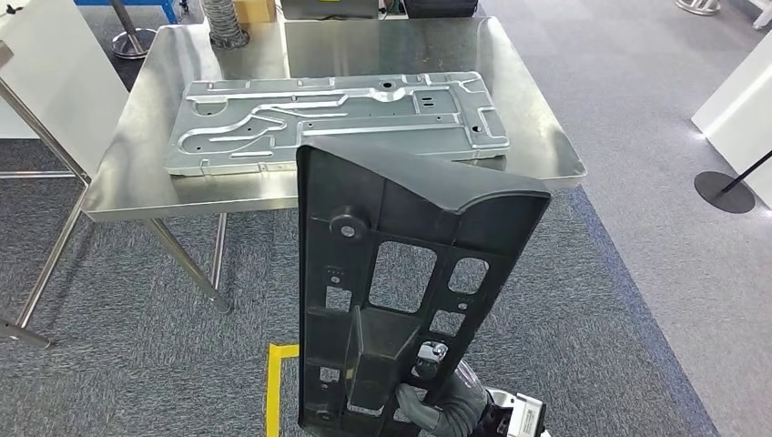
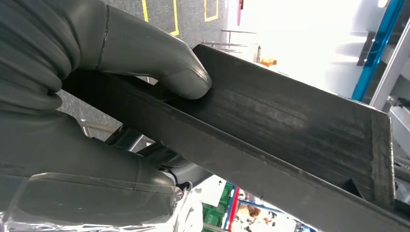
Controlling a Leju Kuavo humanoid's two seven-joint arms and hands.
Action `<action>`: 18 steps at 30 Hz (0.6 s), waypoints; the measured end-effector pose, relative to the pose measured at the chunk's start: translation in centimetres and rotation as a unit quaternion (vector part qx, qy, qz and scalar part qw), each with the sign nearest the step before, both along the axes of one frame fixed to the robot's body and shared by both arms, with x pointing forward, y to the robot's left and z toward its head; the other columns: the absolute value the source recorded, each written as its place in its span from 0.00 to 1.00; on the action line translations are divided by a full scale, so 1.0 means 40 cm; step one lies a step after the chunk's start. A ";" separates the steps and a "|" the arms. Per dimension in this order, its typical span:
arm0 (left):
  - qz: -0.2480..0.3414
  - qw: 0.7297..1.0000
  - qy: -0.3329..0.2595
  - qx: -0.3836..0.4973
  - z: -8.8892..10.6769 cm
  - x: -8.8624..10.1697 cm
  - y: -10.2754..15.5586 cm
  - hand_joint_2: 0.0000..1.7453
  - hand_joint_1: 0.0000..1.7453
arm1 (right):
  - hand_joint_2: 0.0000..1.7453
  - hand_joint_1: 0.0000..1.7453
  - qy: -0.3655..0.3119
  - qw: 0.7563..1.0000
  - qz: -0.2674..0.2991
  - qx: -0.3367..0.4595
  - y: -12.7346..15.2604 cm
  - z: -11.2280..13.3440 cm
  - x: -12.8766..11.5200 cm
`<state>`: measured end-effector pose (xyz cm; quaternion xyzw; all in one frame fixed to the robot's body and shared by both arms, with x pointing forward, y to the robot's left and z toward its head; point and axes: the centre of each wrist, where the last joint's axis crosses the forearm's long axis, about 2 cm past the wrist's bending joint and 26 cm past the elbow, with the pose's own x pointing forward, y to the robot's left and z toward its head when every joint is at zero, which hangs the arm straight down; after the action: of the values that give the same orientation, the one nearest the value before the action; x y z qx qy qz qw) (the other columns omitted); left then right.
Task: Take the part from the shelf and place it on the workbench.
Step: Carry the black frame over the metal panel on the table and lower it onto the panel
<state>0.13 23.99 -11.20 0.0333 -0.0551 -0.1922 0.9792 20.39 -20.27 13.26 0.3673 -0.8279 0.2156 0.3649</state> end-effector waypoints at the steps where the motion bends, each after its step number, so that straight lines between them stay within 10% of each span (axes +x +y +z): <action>1: 0.000 1.000 0.000 0.000 0.000 0.000 0.000 1.00 0.00 | 1.00 1.00 0.000 1.000 0.000 0.000 0.000 0.000 0.000; 18: 0.000 1.000 -0.004 0.001 0.000 0.007 0.004 1.00 0.00 | 1.00 1.00 -0.001 1.000 0.007 0.004 0.008 0.004 0.005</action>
<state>0.40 24.15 -11.20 0.0349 -0.0587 -0.1917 0.9791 20.57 -19.93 13.43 0.3743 -0.8267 0.2155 0.3607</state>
